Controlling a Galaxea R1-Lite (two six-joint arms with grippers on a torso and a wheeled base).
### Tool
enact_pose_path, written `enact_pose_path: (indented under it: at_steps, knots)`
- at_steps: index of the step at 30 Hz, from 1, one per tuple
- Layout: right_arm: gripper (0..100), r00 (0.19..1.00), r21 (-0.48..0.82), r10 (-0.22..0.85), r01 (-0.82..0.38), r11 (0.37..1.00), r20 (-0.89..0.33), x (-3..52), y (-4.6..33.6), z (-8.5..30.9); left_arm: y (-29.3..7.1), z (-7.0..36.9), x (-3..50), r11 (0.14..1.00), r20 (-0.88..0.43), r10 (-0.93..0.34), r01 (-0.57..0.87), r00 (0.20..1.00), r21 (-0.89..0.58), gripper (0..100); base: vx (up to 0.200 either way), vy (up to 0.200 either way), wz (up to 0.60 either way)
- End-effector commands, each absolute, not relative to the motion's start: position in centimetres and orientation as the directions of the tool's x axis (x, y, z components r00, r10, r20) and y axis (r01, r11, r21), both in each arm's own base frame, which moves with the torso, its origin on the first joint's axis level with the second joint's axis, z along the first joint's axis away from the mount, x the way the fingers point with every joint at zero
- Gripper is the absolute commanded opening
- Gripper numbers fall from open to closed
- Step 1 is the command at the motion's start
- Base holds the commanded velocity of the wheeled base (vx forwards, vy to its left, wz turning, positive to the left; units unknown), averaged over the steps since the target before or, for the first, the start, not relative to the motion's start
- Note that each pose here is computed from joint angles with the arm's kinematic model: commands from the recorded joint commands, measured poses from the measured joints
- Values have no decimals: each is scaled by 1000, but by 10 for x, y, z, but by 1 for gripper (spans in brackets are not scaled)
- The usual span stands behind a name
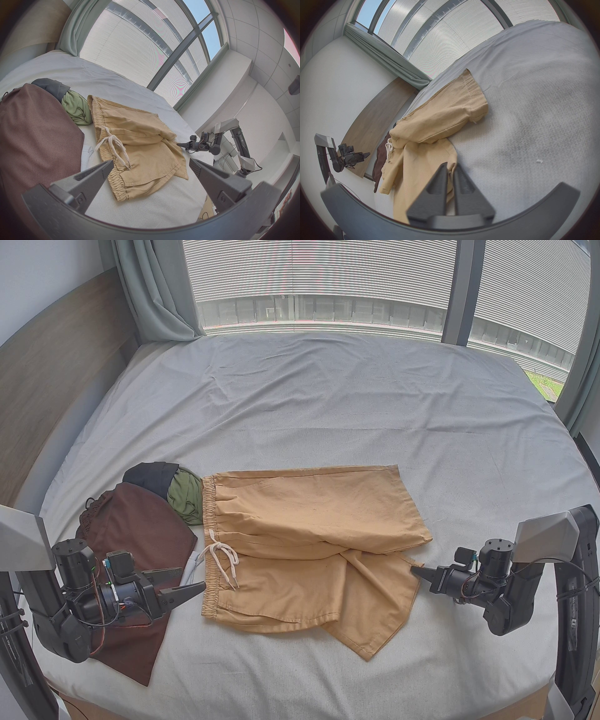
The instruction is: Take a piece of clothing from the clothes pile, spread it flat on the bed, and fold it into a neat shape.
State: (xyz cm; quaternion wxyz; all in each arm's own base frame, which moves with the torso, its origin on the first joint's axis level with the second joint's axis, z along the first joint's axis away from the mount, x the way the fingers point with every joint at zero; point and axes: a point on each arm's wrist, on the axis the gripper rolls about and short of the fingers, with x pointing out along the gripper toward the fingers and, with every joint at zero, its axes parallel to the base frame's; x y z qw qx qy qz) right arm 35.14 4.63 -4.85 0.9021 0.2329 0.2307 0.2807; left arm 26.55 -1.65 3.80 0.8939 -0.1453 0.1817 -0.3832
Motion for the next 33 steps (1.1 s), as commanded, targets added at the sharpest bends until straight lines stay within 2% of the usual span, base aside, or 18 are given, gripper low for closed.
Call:
enact_pose_path:
  at_steps: [1, 3, 7, 27, 28, 33]
  knots:
    - [0, 755, 541, 597, -393, 744, -273, 356, 41, -47, -17, 38, 265, 662, -214, -740, 634, 638, -399, 100, 0, 0, 0]
    - [0, 795, 520, 550, -367, 771, -254, 364, 38, -44, -18, 38, 265, 661, -215, -741, 635, 637, -400, 100, 0, 0, 0]
    - [0, 826, 502, 516, -356, 789, -225, 375, 37, -40, -18, 38, 265, 661, -215, -741, 635, 637, -400, 100, 0, 0, 0]
    - [0, 835, 487, 508, -360, 796, -213, 384, 41, -48, -19, 38, 267, 657, -211, -745, 641, 633, -396, 100, 0, 0, 0]
    - [100, 836, 487, 508, -361, 795, -209, 384, 41, -47, -19, 38, 267, 657, -212, -745, 640, 633, -397, 100, 0, 0, 0]
    - [100, 839, 474, 504, -366, 801, -206, 379, 38, -37, -19, 38, 270, 659, -208, -743, 638, 636, -400, 100, 0, 0, 0]
